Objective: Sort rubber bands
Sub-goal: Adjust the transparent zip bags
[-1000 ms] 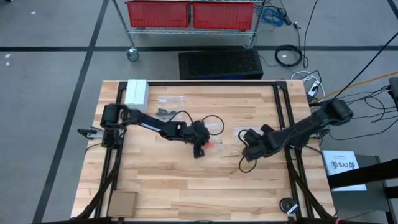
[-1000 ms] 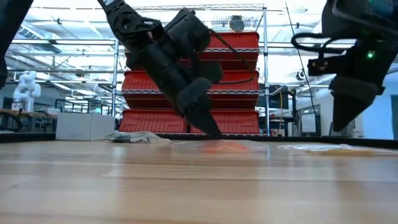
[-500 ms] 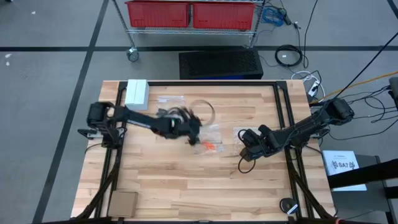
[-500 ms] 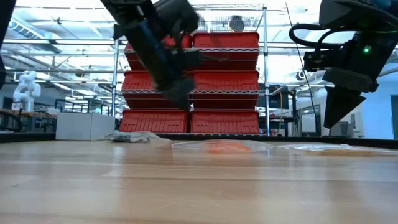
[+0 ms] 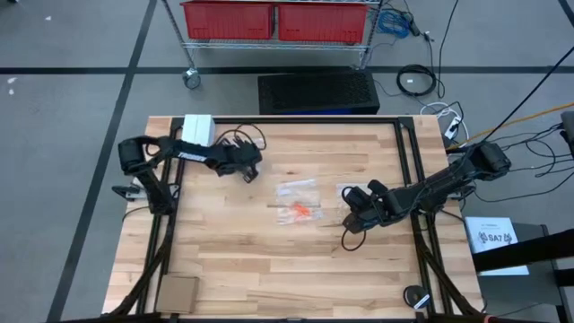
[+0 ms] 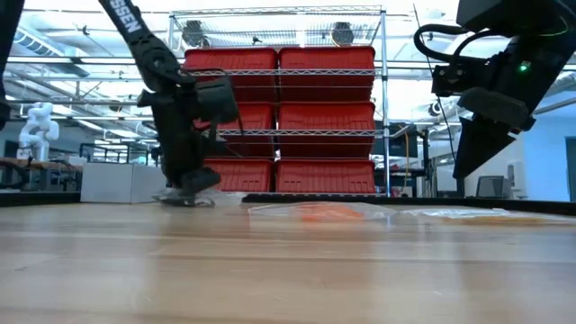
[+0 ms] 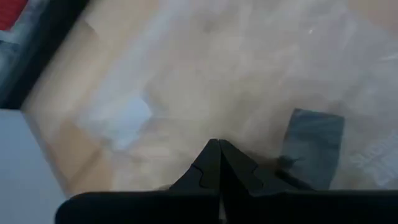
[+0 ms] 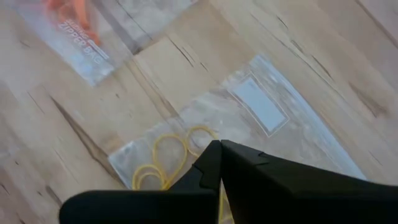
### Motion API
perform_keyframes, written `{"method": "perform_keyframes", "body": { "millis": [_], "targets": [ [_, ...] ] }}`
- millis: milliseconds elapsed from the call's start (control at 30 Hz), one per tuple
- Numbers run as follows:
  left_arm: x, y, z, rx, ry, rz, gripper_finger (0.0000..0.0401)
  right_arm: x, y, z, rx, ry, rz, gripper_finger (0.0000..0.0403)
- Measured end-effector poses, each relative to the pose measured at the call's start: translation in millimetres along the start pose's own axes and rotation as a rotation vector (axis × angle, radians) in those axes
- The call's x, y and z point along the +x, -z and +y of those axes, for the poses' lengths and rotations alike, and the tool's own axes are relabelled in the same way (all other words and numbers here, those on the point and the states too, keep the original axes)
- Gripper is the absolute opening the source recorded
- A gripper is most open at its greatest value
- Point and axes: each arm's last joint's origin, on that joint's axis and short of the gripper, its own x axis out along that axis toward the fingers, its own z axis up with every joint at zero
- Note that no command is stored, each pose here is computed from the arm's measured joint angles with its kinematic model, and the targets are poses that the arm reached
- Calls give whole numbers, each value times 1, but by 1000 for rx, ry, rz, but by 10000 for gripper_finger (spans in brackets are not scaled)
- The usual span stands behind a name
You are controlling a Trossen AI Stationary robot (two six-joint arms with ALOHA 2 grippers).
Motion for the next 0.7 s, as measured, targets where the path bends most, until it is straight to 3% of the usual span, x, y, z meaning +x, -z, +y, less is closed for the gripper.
{"method": "perform_keyframes", "body": {
  "millis": [200,367,700],
  "targets": [
    [2,20,-8,-6,47,21,4,0,0,0,0,-2,0,0],
    [-21,36,-28,32,91,58,4,0,0,0,4,-4,3,0],
    [-70,74,-84,88,313,59,4,-3,5,5,-7,-44,28,0]
  ]
}}
